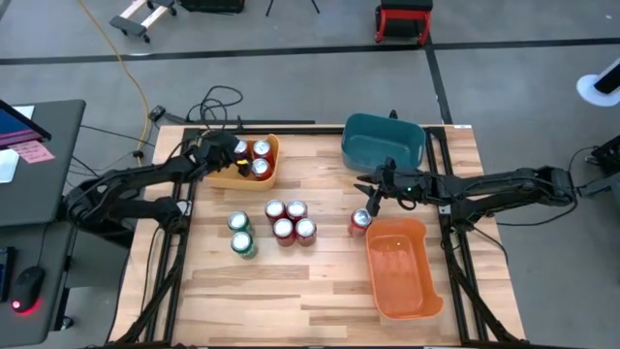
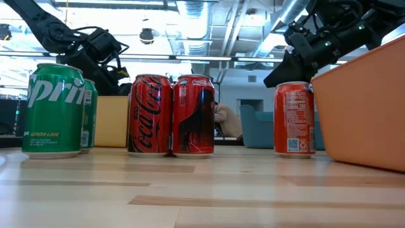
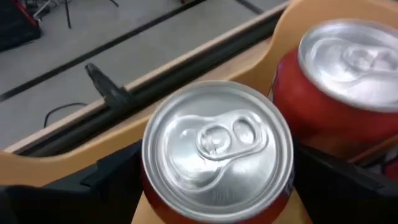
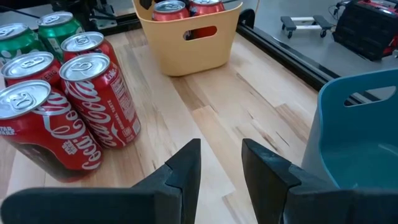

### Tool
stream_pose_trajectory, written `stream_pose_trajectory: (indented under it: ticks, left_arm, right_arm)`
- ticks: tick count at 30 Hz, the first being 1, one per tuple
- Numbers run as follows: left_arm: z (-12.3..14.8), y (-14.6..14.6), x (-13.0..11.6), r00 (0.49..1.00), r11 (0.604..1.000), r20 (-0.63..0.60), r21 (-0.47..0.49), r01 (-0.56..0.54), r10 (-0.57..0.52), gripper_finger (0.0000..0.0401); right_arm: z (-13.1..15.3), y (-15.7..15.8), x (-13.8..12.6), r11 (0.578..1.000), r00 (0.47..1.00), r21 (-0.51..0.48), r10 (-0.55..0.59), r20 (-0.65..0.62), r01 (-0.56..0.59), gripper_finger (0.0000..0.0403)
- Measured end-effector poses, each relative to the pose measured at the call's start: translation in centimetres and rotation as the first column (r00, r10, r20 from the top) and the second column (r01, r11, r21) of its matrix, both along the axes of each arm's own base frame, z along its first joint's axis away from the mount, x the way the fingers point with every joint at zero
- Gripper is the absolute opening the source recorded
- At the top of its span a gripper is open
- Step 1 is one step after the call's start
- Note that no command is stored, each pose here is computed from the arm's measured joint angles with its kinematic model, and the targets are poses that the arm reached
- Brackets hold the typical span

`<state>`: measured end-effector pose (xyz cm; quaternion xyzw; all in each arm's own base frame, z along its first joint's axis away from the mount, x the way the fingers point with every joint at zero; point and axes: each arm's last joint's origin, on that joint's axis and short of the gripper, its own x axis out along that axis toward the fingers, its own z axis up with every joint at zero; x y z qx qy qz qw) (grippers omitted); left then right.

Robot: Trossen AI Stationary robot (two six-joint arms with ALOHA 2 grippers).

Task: Sort soda cans
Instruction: Put the left orange soda can into the yellow bin, then put the orange soda can into the yellow bin

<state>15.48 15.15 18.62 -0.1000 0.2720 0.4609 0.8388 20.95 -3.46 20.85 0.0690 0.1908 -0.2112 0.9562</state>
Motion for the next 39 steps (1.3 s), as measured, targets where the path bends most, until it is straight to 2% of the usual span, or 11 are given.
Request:
stream_pose_trajectory:
  ticks: [6, 16, 20, 22, 24, 25, 27, 33, 39]
  left_arm:
    - [0.6, 0.1, 0.2, 0.999, 1.000, 0.034, 0.030, 0.001, -0.002, 0.0350]
    - [5.0, -0.7, -0.4, 0.994, 0.996, 0.105, 0.082, 0.032, -0.041, 0.0349]
    - [7.5, -1.6, -0.3, 0.978, 0.983, 0.146, 0.133, 0.128, -0.147, 0.0350]
    - [8.7, -2.3, 0.4, 0.929, 0.951, 0.220, 0.161, 0.266, -0.297, 0.0350]
    - [9.6, -3.2, 1.5, 0.837, 0.891, 0.307, 0.192, 0.411, -0.453, 0.0347]
    - [9.7, -3.8, 2.2, 0.790, 0.857, 0.333, 0.204, 0.473, -0.515, 0.0345]
    - [9.6, -5.0, 3.7, 0.730, 0.808, 0.348, 0.226, 0.543, -0.588, 0.0340]
    - [8.2, -8.0, 8.6, 0.640, 0.712, 0.312, 0.328, 0.620, -0.702, 0.0333]
    - [6.1, -9.5, 12.6, 0.503, 0.599, 0.325, 0.433, 0.673, -0.801, 0.0333]
  right_arm:
    - [-0.1, 0.0, -0.1, 1.000, 1.000, 0.002, 0.000, -0.013, 0.000, 0.0139]
    - [-0.3, 0.0, -0.1, 1.000, 0.999, 0.005, 0.000, -0.033, 0.000, 0.0139]
    - [-0.3, 0.0, -0.1, 1.000, 1.000, 0.009, -0.003, -0.026, 0.003, 0.0139]
    - [-0.2, 0.0, -0.1, 1.000, 1.000, 0.008, -0.003, -0.015, 0.003, 0.0139]
    - [0.0, 0.0, 0.0, 1.000, 1.000, 0.006, -0.003, -0.001, 0.003, 0.0139]
    - [0.0, 0.0, 0.0, 1.000, 1.000, 0.005, -0.003, 0.002, 0.003, 0.0139]
    - [0.0, 0.0, 0.0, 1.000, 1.000, 0.002, -0.001, 0.004, 0.001, 0.0139]
    - [0.1, 0.0, 0.0, 1.000, 1.000, -0.001, -0.001, 0.007, 0.001, 0.0139]
    - [0.0, 0.0, 0.0, 1.000, 1.000, -0.001, -0.001, 0.005, 0.001, 0.0139]
